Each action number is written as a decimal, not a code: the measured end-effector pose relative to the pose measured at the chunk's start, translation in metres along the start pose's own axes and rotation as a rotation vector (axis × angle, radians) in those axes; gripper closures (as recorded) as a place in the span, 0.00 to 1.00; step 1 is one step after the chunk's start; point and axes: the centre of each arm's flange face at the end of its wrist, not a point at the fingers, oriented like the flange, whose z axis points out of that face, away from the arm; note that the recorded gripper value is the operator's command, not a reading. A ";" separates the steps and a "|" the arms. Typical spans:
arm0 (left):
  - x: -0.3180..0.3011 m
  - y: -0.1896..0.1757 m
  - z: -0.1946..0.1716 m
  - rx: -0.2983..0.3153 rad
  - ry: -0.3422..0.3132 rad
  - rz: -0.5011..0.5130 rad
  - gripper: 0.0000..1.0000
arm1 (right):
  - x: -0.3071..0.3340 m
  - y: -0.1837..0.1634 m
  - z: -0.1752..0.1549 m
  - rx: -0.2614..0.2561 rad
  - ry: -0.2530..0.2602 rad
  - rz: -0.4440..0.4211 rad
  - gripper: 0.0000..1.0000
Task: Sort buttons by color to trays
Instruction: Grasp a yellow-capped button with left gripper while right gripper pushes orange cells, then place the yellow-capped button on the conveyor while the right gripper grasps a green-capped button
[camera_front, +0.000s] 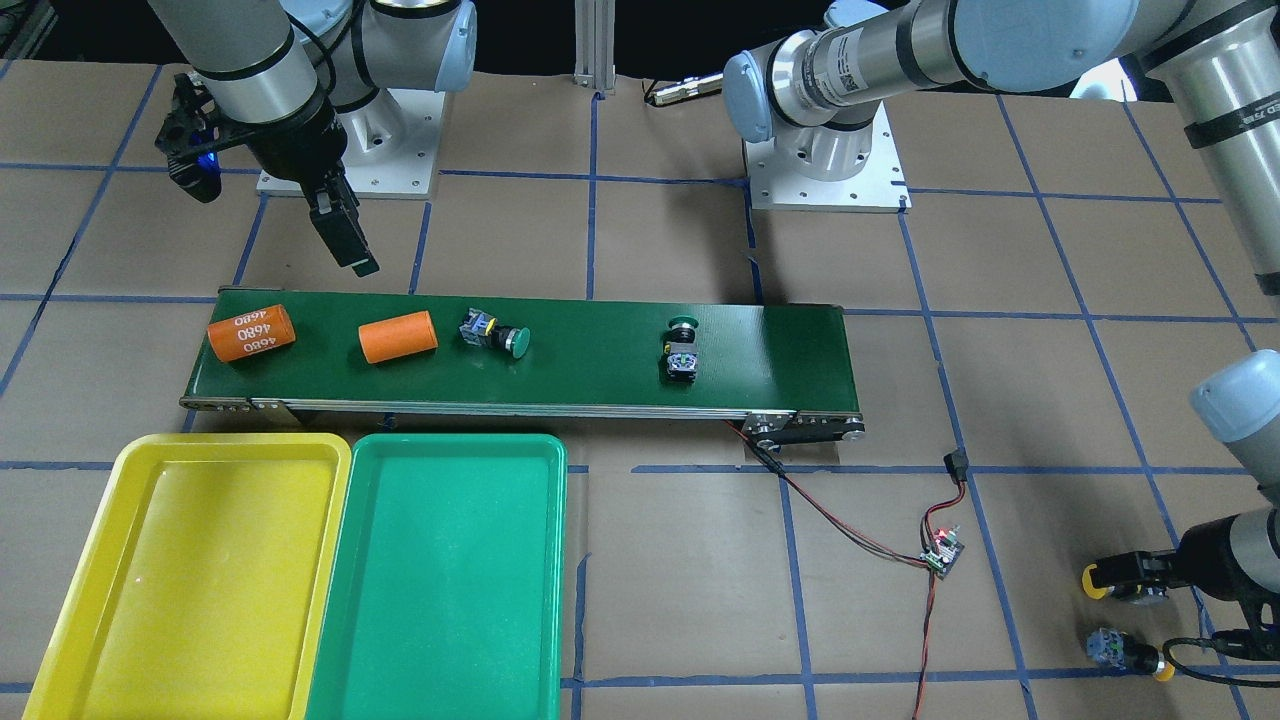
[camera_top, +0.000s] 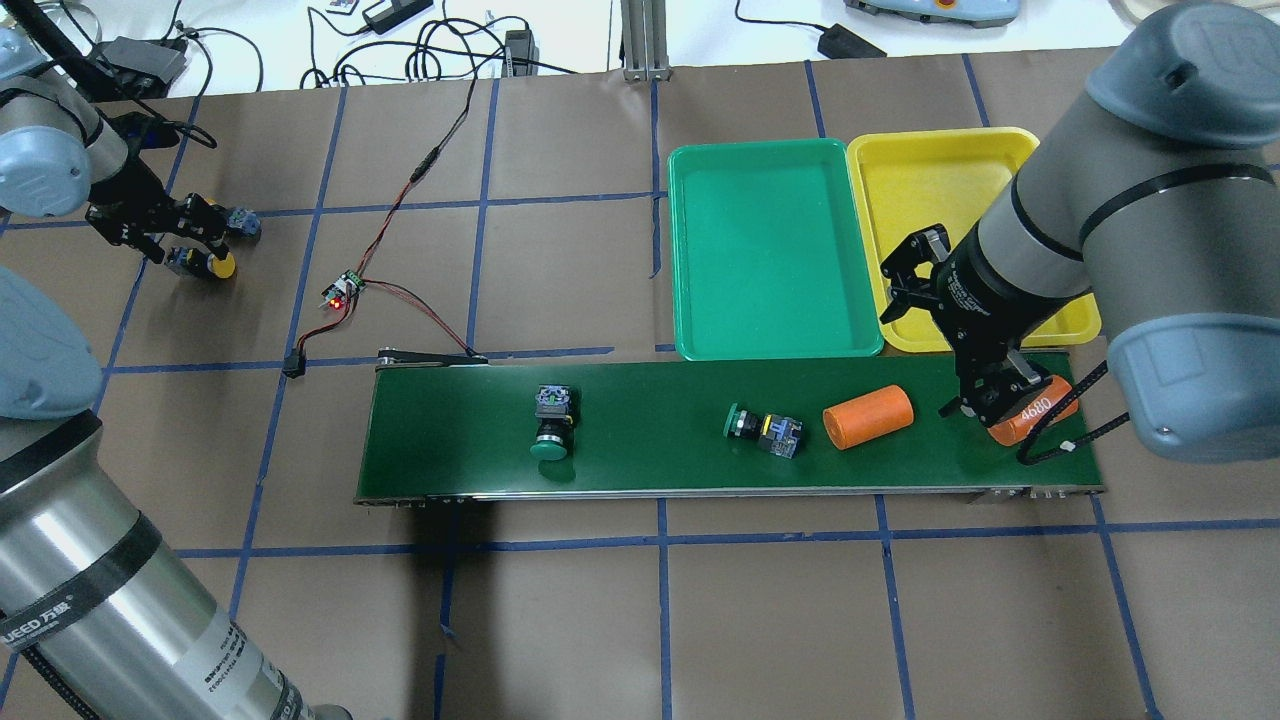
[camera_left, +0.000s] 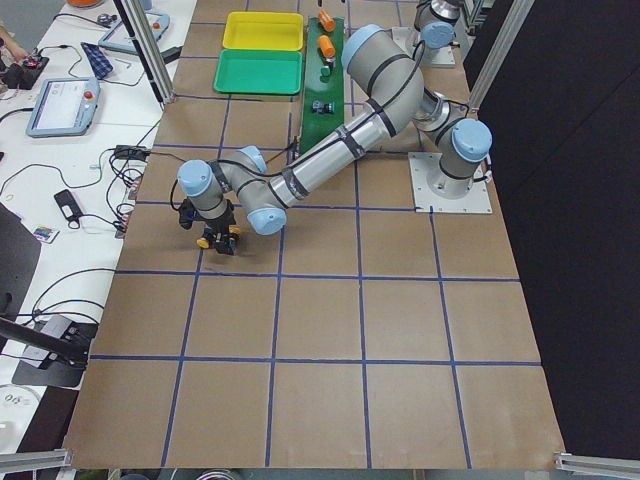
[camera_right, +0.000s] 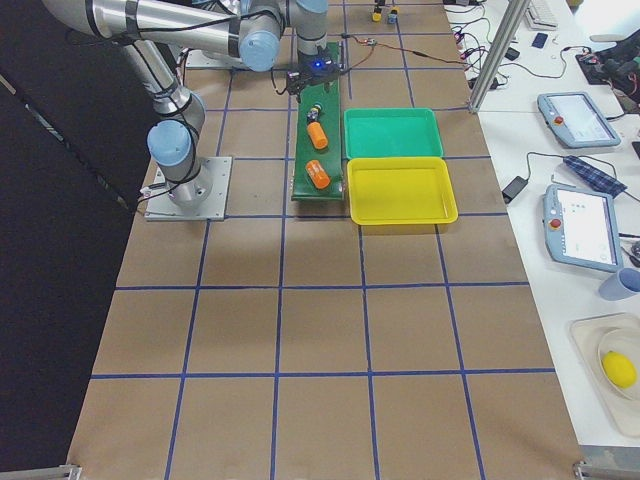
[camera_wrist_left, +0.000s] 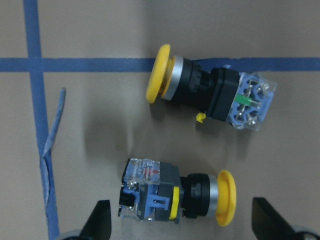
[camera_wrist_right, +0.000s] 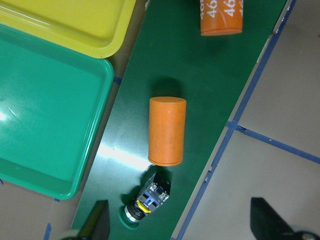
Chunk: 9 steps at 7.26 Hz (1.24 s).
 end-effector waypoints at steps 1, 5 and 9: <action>-0.001 -0.001 0.008 -0.009 0.005 0.036 0.70 | -0.003 0.004 0.007 0.002 0.005 0.014 0.00; 0.036 0.008 -0.028 -0.050 0.048 0.065 1.00 | -0.017 0.012 0.049 0.015 0.006 -0.006 0.00; 0.264 0.103 -0.127 -0.170 0.108 -0.073 1.00 | -0.036 0.017 0.096 -0.009 0.073 -0.037 0.00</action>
